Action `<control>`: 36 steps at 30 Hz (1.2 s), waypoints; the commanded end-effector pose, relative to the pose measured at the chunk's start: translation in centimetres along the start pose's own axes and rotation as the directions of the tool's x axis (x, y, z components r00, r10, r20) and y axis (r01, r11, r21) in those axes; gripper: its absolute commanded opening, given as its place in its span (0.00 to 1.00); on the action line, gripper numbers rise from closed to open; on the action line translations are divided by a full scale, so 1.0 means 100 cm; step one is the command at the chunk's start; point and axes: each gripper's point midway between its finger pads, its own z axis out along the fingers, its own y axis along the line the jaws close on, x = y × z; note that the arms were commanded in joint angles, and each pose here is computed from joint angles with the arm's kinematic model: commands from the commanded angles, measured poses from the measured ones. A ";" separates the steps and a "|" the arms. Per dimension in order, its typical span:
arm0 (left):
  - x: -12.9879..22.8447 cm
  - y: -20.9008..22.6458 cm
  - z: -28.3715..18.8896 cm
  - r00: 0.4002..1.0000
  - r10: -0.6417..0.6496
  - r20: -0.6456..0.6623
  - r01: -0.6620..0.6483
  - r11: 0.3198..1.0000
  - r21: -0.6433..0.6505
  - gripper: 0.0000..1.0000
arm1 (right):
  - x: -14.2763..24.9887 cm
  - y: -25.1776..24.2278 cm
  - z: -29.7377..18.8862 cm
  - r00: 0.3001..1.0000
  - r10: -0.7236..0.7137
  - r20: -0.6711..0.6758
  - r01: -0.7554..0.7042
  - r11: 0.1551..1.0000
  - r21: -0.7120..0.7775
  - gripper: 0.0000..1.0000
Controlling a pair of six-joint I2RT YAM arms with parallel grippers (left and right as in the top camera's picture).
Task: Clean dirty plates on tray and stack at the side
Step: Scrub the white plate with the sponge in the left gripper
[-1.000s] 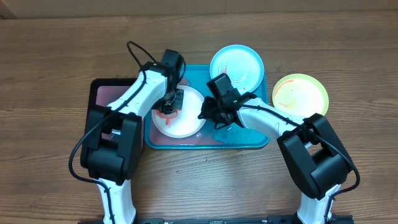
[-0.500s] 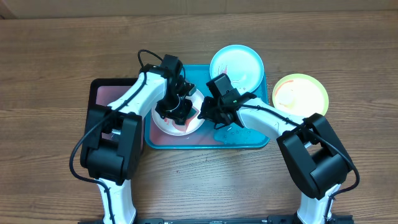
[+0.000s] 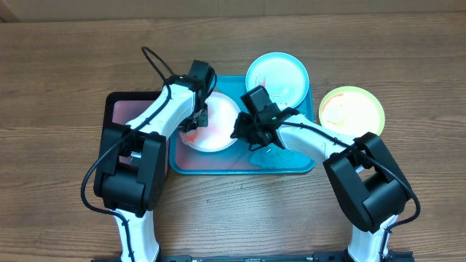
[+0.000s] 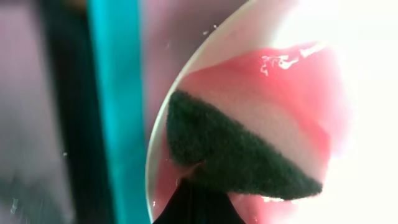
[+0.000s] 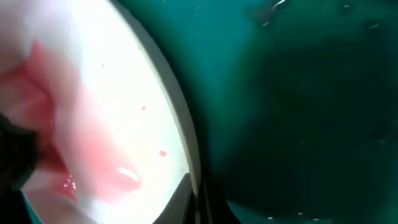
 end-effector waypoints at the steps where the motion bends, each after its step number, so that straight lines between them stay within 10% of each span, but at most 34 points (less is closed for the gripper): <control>1: 0.013 -0.065 0.008 0.950 0.312 0.033 -0.303 0.885 0.354 0.04 | -0.004 -0.014 0.004 1.000 -0.001 0.007 0.000 0.999 0.048 0.04; 3: 0.016 -0.102 -0.011 0.913 0.386 0.131 -0.390 0.736 0.553 0.04 | -0.004 -0.015 0.004 1.000 0.000 0.003 0.000 0.999 0.052 0.04; 7: 0.020 -0.121 -0.026 0.908 0.383 0.168 -0.393 0.644 0.656 0.04 | -0.003 -0.016 0.004 1.000 -0.004 0.002 0.003 0.999 0.052 0.04; 25: -0.013 -0.017 0.017 0.995 -0.087 0.041 0.084 0.995 0.062 0.04 | -0.002 -0.015 0.004 1.000 -0.003 -0.005 0.003 0.999 0.049 0.04; 36: 0.035 -0.061 0.005 0.977 0.172 -0.127 -0.116 0.926 0.359 0.04 | -0.002 -0.015 0.004 1.000 -0.003 -0.007 0.003 0.999 0.049 0.04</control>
